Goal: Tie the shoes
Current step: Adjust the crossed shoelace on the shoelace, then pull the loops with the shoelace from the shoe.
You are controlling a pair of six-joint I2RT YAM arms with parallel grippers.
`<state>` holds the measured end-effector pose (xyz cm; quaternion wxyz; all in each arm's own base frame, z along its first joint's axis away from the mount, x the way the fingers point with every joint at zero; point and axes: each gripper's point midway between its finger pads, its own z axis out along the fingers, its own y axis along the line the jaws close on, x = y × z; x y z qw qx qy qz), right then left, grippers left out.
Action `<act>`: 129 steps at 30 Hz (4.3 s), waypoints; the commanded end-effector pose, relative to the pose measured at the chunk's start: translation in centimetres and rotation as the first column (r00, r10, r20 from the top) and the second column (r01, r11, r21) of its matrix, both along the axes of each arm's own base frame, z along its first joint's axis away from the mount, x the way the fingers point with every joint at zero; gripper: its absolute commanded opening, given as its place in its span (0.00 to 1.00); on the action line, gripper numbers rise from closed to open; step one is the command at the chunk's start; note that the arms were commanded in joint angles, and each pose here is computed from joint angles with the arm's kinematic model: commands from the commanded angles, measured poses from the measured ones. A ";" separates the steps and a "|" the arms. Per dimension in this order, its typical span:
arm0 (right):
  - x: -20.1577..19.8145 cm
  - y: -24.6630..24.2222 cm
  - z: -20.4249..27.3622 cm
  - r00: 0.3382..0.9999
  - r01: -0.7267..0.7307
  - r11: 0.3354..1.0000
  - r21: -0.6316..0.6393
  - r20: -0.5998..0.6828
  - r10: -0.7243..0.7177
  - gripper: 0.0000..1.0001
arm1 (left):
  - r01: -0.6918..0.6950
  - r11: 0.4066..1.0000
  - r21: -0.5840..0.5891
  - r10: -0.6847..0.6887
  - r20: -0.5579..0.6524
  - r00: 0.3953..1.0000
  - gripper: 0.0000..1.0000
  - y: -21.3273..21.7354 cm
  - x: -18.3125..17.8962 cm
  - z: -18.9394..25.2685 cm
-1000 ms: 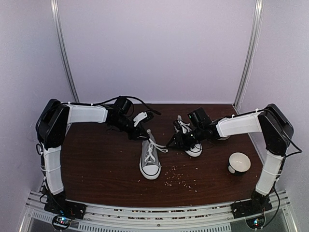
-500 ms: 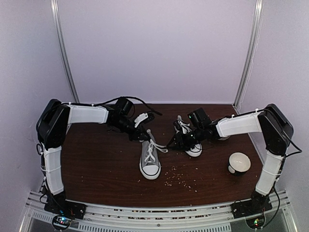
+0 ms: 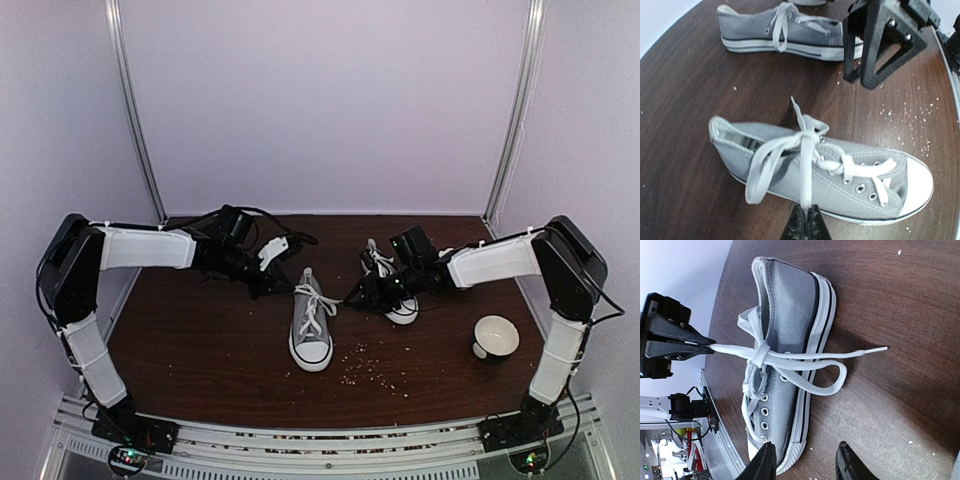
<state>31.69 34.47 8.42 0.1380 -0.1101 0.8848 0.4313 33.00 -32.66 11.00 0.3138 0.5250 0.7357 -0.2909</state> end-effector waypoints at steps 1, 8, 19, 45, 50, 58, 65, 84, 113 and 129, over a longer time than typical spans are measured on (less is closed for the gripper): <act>0.9 0.5 -0.3 0.997 0.073 0.994 0.082 -0.022 -0.071 0.41 | -0.085 0.994 0.071 0.086 -0.003 0.996 0.00 2.1 0.6 -2.1; 0.9 1.7 -2.0 0.993 0.113 0.990 0.083 -0.048 -0.109 0.46 | -0.156 0.973 0.170 0.162 -0.017 0.987 0.00 4.1 1.1 -4.4; 2.1 4.1 -2.4 0.993 0.107 0.972 0.209 -0.064 -0.096 0.56 | -0.164 0.950 0.265 0.184 -0.050 0.982 0.00 5.3 1.0 -6.9; 1.9 5.4 -0.7 0.998 0.063 0.945 0.322 -0.050 -0.049 0.00 | 0.008 0.994 0.106 -0.006 -0.021 1.000 0.38 2.9 -0.9 -3.1; 1.5 5.4 -0.2 0.999 0.035 0.955 0.294 -0.028 -0.028 0.00 | 0.086 0.991 0.103 -0.093 0.062 0.994 0.41 2.3 -0.4 -0.6; 1.3 5.6 -0.1 1.000 0.021 0.963 0.267 -0.015 -0.017 0.00 | 0.078 0.979 0.188 -0.100 0.110 0.989 0.43 1.1 4.1 -2.2; 1.2 5.7 -0.1 1.000 0.017 0.967 0.253 -0.012 -0.015 0.00 | 0.103 0.977 0.189 -0.122 0.092 0.988 0.43 0.3 4.9 -3.2; -2.7 4.8 -1.1 0.998 -0.064 0.994 0.093 0.007 0.064 0.00 | -0.178 0.929 0.324 0.158 0.090 0.983 0.00 2.4 9.0 -6.6; -5.2 0.7 -9.0 0.991 -0.119 0.978 -0.173 -0.087 0.105 0.00 | -0.292 0.859 0.421 0.294 0.062 0.954 0.00 6.2 9.5 -9.8; -1.5 2.4 -5.3 0.996 -0.077 0.985 -0.152 0.029 0.083 0.00 | -0.178 0.966 0.190 0.199 -0.099 0.975 0.00 1.7 2.9 -4.2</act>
